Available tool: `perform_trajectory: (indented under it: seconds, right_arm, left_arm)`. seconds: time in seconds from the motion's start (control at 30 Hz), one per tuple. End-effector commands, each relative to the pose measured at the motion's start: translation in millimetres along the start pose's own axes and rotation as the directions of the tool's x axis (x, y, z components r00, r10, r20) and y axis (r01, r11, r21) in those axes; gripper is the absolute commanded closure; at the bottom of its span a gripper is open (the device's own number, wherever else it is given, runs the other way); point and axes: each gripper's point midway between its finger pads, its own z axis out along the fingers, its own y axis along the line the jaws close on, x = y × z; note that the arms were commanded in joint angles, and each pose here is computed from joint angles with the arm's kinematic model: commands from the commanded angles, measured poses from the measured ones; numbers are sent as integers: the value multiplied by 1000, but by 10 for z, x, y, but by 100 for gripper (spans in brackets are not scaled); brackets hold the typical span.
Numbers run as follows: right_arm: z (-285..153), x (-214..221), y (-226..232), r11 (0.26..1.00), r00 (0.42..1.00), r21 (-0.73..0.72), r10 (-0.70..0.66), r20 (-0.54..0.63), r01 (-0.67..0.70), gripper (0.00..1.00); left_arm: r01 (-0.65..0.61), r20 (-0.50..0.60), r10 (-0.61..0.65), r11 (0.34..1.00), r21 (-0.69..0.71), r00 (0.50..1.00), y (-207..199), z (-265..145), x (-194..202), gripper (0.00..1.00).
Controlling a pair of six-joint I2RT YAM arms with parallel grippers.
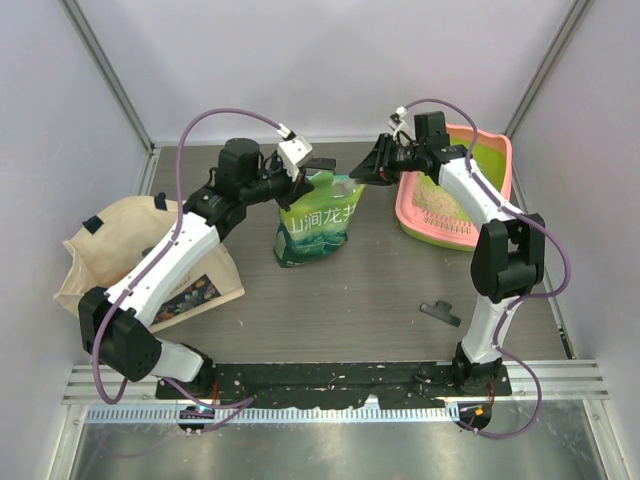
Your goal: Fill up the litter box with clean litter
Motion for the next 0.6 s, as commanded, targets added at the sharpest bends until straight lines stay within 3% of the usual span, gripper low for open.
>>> perform_trajectory:
  seconds: [0.0,0.4,0.57]
  right_arm:
    - [-167,-303,240,997,995,-83,6,99,2,99]
    - [-393,-347,132,979,991,-179,114,71,-100,99]
    - [-466,-305,307,951,997,-308,37,61,-17,99]
  left_arm:
    - [-129,167,135,990,-50,977,52,-215,-648,100]
    - [-185,120,191,981,-62,974,92,-252,-621,100]
    - [-230,91,236,971,-71,968,122,-261,-562,100]
